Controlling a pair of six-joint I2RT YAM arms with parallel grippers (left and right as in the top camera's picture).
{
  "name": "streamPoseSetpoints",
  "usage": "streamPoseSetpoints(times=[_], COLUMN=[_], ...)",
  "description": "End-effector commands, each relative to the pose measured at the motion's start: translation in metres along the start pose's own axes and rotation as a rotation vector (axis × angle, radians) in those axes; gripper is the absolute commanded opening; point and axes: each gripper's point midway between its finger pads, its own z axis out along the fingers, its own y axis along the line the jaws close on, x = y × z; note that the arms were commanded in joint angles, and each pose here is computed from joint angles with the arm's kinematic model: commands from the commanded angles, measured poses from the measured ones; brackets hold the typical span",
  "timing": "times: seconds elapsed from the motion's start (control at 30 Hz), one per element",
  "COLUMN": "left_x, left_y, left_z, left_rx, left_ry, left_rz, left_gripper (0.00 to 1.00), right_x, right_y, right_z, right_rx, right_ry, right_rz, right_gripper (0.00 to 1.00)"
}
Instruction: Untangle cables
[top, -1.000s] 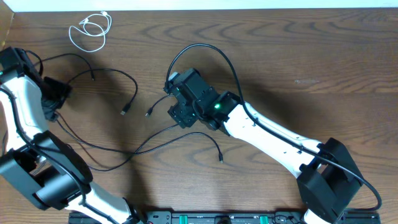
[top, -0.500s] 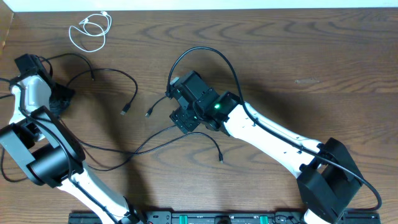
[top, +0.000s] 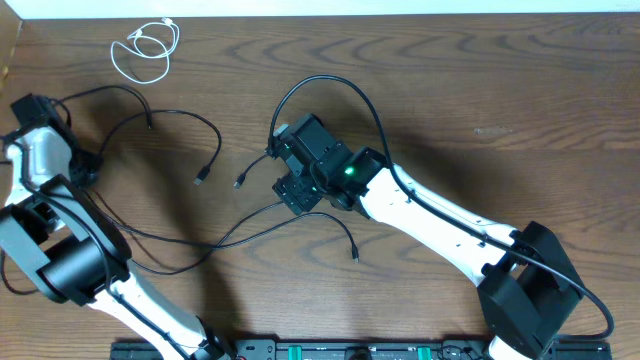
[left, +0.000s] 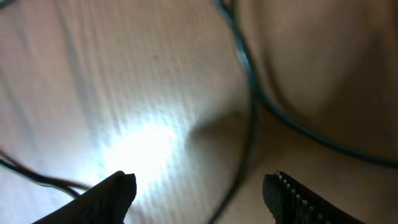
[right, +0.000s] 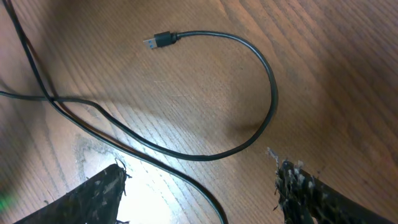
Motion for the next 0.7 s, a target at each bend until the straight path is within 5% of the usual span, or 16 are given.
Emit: streamPoseSetpoints(times=[0.0,0.43,0.57,0.67], left_x=[-0.002,0.016,0.016,0.014], left_y=[0.012,-0.004,-0.002,0.009], left_z=[0.004,0.011,0.011,0.014], left_rx=[-0.018,0.086,0.078,0.019], left_ry=[0.016,0.110,0.106,0.085], left_rz=[-0.006,0.054,0.082,0.085], left_gripper=[0.67,0.64,0.40,0.34], right_x=[-0.006,-0.008,-0.008,-0.007], right_y=[0.002,0.002,0.002,0.002], right_z=[-0.003,-0.003,-0.003,-0.003], right_rx=[-0.007,-0.007,-0.007,-0.008], right_ry=[-0.015,-0.020,-0.020,-0.016], right_rz=[0.010,0.010,0.010,0.011], right_gripper=[0.75,0.75,0.73,0.66])
